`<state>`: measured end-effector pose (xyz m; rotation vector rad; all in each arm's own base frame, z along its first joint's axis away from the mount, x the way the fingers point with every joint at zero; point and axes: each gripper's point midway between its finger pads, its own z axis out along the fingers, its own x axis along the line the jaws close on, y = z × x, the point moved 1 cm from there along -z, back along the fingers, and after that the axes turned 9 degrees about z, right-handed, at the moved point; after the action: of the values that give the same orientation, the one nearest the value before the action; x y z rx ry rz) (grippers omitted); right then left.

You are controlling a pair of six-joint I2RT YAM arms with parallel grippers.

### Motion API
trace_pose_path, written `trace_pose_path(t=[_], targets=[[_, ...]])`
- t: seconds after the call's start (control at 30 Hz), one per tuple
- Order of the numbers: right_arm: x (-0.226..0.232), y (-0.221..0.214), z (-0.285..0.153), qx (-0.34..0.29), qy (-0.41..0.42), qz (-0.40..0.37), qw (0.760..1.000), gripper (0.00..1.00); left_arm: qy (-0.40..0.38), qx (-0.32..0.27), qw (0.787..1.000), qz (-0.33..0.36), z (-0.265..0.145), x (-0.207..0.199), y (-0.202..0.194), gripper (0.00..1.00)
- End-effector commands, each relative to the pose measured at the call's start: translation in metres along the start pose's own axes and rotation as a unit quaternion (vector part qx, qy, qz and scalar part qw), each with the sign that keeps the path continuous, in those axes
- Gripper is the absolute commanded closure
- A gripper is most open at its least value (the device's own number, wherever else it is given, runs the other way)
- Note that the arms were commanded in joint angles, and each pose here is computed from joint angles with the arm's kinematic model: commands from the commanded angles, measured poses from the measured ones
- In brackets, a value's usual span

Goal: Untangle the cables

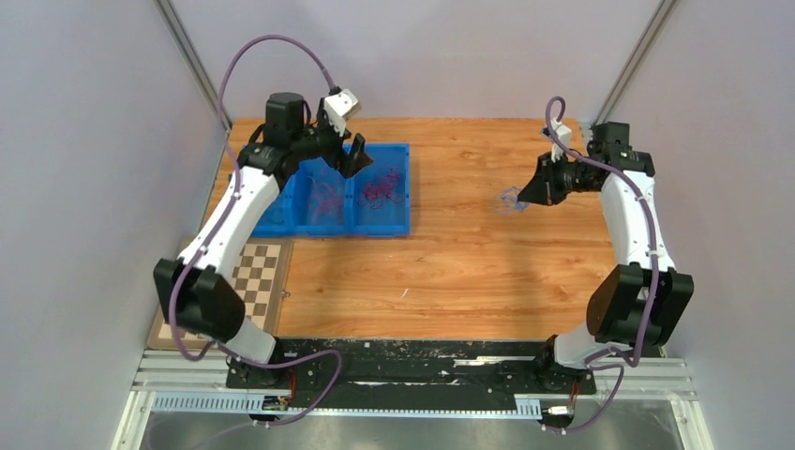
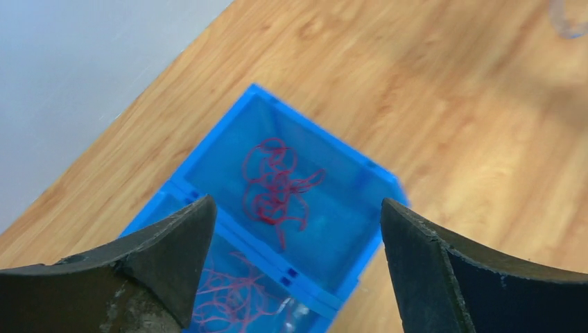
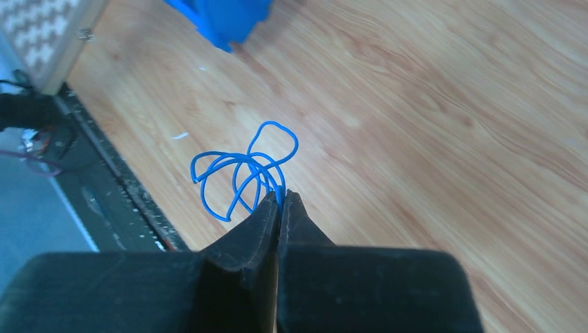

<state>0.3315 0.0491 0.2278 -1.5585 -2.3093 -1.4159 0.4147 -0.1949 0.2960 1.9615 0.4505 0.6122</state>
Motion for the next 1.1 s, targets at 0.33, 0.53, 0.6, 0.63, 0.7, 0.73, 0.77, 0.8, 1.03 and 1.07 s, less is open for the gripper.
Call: trace_pose_path(t=[0.33,0.53,0.6,0.63,0.7,0.73,0.77,0.8,1.03,1.07], targets=[[0.178,0.054,0.049,-0.008,0.231,-0.140,0.963,1.00,-0.249,-0.156,0.949,-0.111,-0.052,-0.159,0.076,0.05],[0.222,0.062,0.057,-0.010,0.276,-0.169,0.946,1.00,-0.279,-0.138,0.941,-0.135,-0.034,-0.182,0.071,0.09],[0.229,0.061,0.058,-0.010,0.281,-0.175,0.944,1.00,-0.290,-0.131,0.938,-0.140,-0.031,-0.186,0.069,0.19],[0.230,0.061,0.057,-0.011,0.279,-0.178,0.944,1.00,-0.293,-0.131,0.936,-0.141,-0.032,-0.187,0.070,0.26],[0.228,0.061,0.057,-0.012,0.271,-0.178,0.946,1.00,-0.294,-0.129,0.937,-0.137,-0.032,-0.187,0.068,0.54],[0.227,0.060,0.056,-0.014,0.266,-0.180,0.947,1.00,-0.294,-0.128,0.938,-0.133,-0.034,-0.188,0.067,0.61],[0.227,0.059,0.054,-0.015,0.264,-0.182,0.947,1.00,-0.289,-0.121,0.941,-0.128,-0.034,-0.188,0.062,0.75],[0.227,0.059,0.051,-0.018,0.262,-0.184,0.947,1.00,-0.285,-0.119,0.943,-0.125,-0.036,-0.187,0.060,0.81],[0.228,0.054,0.039,-0.029,0.250,-0.195,0.948,1.00,-0.256,-0.116,0.948,-0.147,-0.043,-0.168,0.043,1.00],[0.228,0.054,0.039,-0.030,0.251,-0.196,0.948,1.00,-0.260,-0.119,0.948,-0.142,-0.045,-0.169,0.045,0.97]])
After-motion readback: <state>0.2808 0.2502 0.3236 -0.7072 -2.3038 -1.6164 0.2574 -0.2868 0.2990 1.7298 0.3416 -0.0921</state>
